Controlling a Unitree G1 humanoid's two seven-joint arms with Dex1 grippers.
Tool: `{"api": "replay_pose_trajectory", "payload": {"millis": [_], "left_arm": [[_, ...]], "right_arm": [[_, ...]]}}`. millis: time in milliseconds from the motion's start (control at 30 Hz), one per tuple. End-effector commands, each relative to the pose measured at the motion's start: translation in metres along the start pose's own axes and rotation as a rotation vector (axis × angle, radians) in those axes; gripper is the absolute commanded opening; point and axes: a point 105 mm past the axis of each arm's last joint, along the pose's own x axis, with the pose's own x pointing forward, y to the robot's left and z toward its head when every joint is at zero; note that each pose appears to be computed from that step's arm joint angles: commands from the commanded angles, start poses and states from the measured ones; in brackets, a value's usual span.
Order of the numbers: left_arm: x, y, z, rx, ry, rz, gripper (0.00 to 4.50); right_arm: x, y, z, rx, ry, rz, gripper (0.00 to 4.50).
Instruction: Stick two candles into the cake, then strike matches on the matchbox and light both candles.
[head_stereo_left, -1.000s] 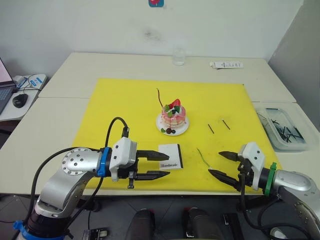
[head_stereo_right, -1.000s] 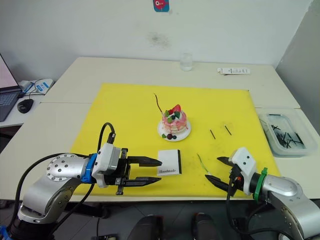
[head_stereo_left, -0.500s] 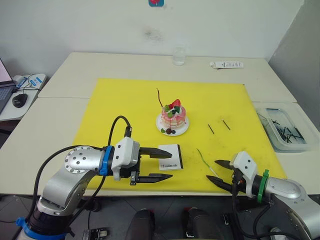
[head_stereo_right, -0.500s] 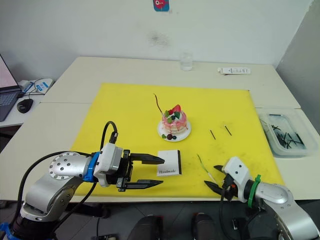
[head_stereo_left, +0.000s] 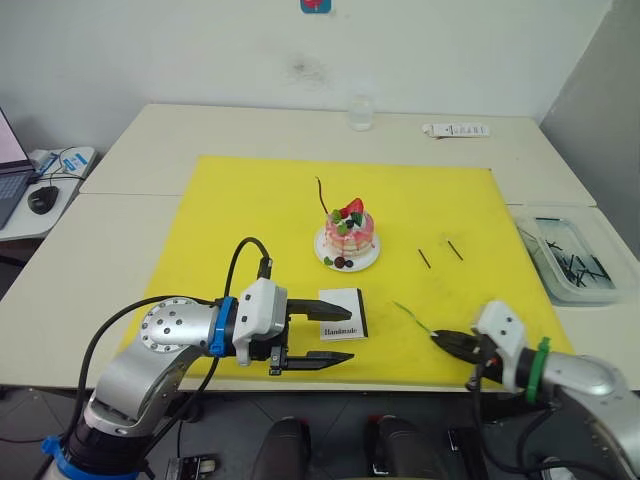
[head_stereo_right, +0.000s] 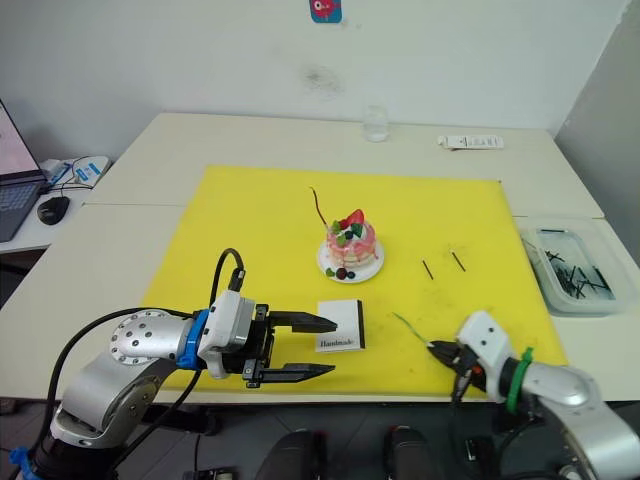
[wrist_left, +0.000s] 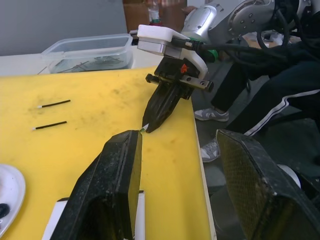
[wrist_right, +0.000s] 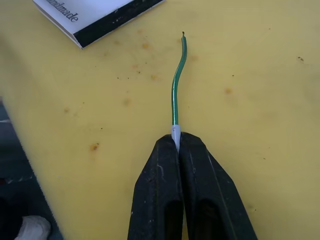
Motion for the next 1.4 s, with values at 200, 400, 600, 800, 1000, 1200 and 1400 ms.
{"api": "replay_pose_trajectory", "payload": {"millis": [200, 400, 600, 800, 1000, 1200, 1400], "left_arm": [[0.014, -0.003, 0.011, 0.050, -0.062, -0.027, 2.71], [0.015, -0.006, 0.011, 0.045, -0.068, -0.030, 2.71], [0.016, -0.009, 0.012, 0.040, -0.072, -0.031, 2.71], [0.018, -0.009, 0.011, 0.036, -0.078, -0.029, 2.71], [0.021, -0.006, 0.012, 0.046, -0.085, -0.011, 2.71], [0.027, -0.011, 0.017, 0.059, -0.094, -0.043, 2.71], [0.031, -0.007, 0.018, 0.087, -0.097, -0.015, 2.71]], "right_arm": [[-0.077, -0.053, -0.017, -0.129, 0.028, 0.019, 0.01], [-0.092, -0.059, -0.040, -0.144, 0.086, 0.072, 0.01], [-0.094, -0.058, -0.051, -0.128, 0.143, 0.098, 0.01], [-0.097, -0.060, -0.048, -0.151, 0.181, 0.122, 1.43], [-0.102, -0.061, -0.026, -0.170, 0.254, 0.139, 1.43], [-0.100, -0.041, -0.009, -0.097, 0.439, 0.222, 1.43], [-0.096, -0.053, -0.016, 0.024, 0.504, 0.088, 1.43]]}}
